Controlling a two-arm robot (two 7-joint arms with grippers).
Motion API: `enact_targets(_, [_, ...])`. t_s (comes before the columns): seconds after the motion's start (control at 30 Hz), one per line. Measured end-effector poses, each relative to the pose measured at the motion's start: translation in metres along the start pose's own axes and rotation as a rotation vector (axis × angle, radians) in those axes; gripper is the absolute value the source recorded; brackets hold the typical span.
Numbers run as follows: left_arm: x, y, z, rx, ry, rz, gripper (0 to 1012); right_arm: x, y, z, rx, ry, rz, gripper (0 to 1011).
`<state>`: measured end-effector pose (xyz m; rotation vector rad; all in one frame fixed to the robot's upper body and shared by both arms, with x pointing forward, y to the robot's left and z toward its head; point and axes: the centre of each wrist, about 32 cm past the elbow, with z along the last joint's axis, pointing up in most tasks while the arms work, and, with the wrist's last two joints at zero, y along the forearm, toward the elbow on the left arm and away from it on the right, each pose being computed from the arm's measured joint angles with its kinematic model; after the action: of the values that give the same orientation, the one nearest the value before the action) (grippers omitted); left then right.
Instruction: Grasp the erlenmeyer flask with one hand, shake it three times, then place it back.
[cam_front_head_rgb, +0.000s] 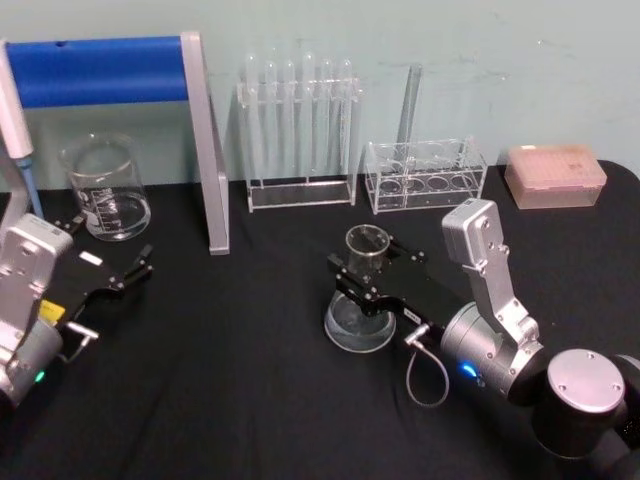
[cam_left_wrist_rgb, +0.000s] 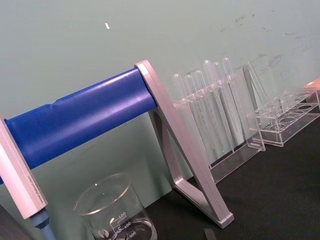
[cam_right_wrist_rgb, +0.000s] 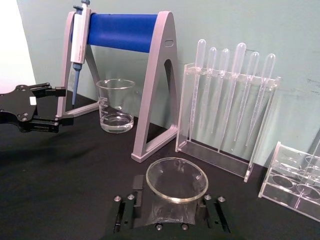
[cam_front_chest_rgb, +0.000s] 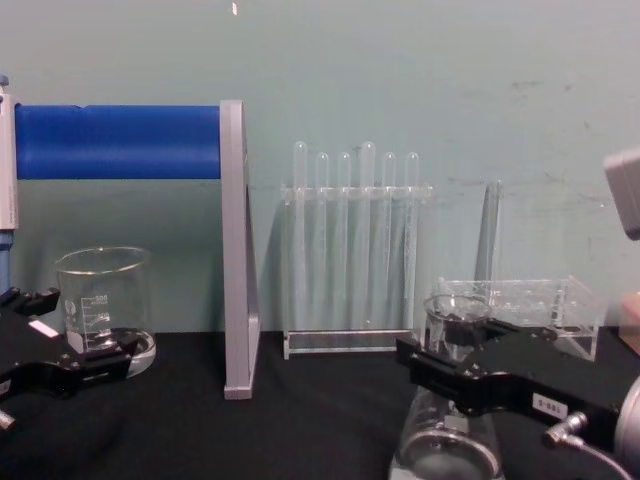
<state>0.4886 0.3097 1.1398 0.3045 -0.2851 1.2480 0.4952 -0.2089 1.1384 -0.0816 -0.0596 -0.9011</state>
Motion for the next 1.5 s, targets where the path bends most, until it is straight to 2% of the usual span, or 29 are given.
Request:
enact_targets(0.27, [0.0, 0.0, 0.0, 0.0, 0.0, 0.0, 1001, 0.0, 0.0, 0.0, 0.0, 0.0, 0.0, 834])
enact_targets(0.5, [0.0, 0.0, 0.0, 0.0, 0.0, 0.0, 1001, 0.0, 0.0, 0.0, 0.0, 0.0, 0.0, 995])
enact_targets(1.07, [0.0, 0.0, 0.0, 0.0, 0.0, 0.0, 1001, 0.001, -0.003, 0.0, -0.007, 0.007, -0.002, 1003])
enact_targets(1.33, [0.0, 0.0, 0.0, 0.0, 0.0, 0.0, 1001, 0.005, -0.02, 0.004, -0.022, 0.032, 0.011, 1002])
enact_targets(1.5, [0.0, 0.0, 0.0, 0.0, 0.0, 0.0, 1001, 0.008, -0.033, 0.008, -0.031, 0.027, 0.03, 1003])
